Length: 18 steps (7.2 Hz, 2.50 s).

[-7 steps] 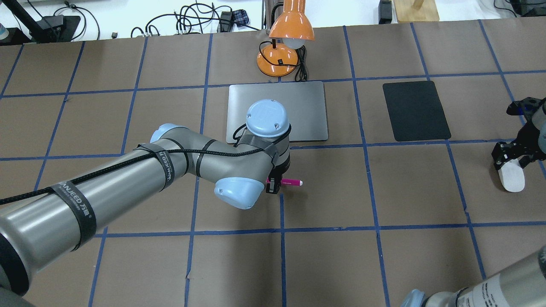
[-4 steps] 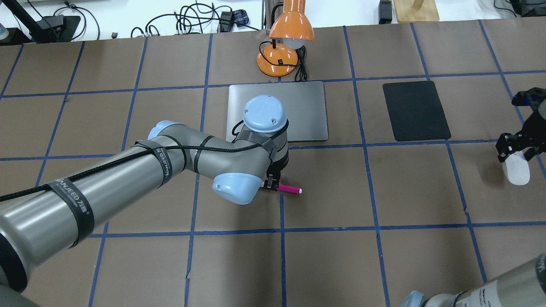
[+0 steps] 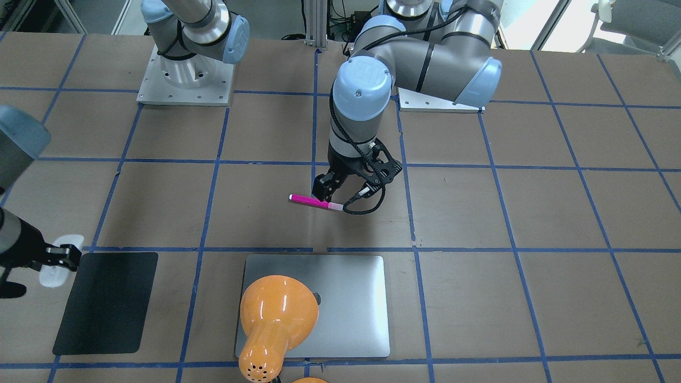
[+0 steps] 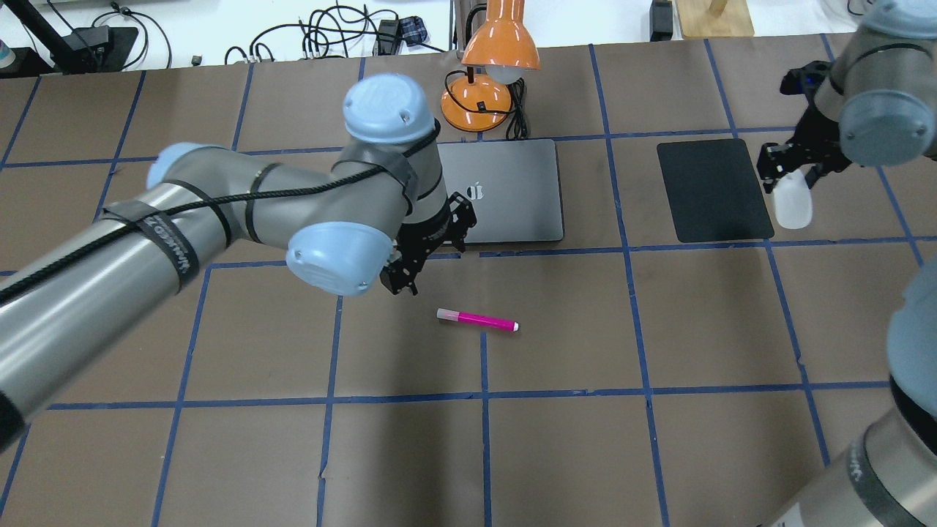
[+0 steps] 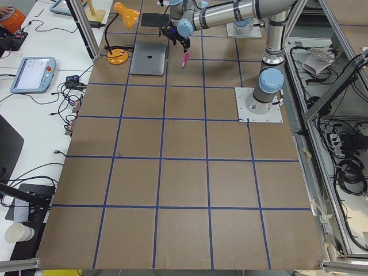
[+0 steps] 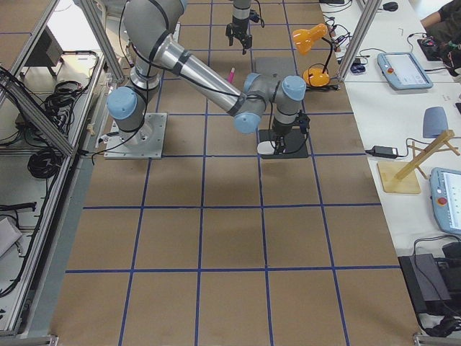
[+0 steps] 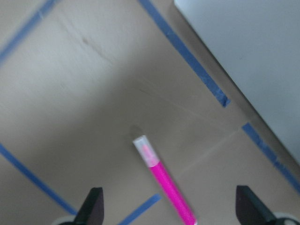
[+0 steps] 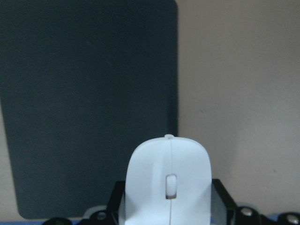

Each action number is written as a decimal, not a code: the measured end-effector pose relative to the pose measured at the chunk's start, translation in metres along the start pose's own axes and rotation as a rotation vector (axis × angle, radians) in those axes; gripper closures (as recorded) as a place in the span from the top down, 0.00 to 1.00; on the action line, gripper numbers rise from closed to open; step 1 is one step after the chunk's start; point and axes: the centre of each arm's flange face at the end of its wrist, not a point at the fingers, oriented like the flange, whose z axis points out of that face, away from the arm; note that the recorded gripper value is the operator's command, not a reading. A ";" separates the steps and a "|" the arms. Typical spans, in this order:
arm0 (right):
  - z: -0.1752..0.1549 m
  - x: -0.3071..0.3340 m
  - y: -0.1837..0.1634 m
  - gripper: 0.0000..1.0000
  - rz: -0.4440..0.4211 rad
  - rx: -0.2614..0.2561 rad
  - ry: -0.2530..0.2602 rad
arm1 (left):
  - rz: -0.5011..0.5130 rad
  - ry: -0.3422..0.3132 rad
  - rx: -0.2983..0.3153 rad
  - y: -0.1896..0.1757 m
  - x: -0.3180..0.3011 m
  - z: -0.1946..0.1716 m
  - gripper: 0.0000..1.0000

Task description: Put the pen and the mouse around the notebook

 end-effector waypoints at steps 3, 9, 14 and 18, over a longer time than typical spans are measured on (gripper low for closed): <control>0.032 -0.041 -0.033 0.60 -0.050 -0.017 -0.025 | 0.473 -0.009 -0.023 -0.049 -0.078 -0.102 1.00; 0.032 -0.043 -0.050 1.00 -0.053 -0.029 -0.020 | 0.637 0.057 0.171 -0.077 -0.113 -0.159 1.00; -0.061 -0.075 -0.047 1.00 -0.110 -0.008 0.027 | 0.623 0.054 0.202 -0.080 -0.118 -0.165 1.00; -0.067 -0.092 -0.047 1.00 -0.135 -0.004 0.037 | 0.601 0.053 0.203 -0.089 -0.125 -0.167 1.00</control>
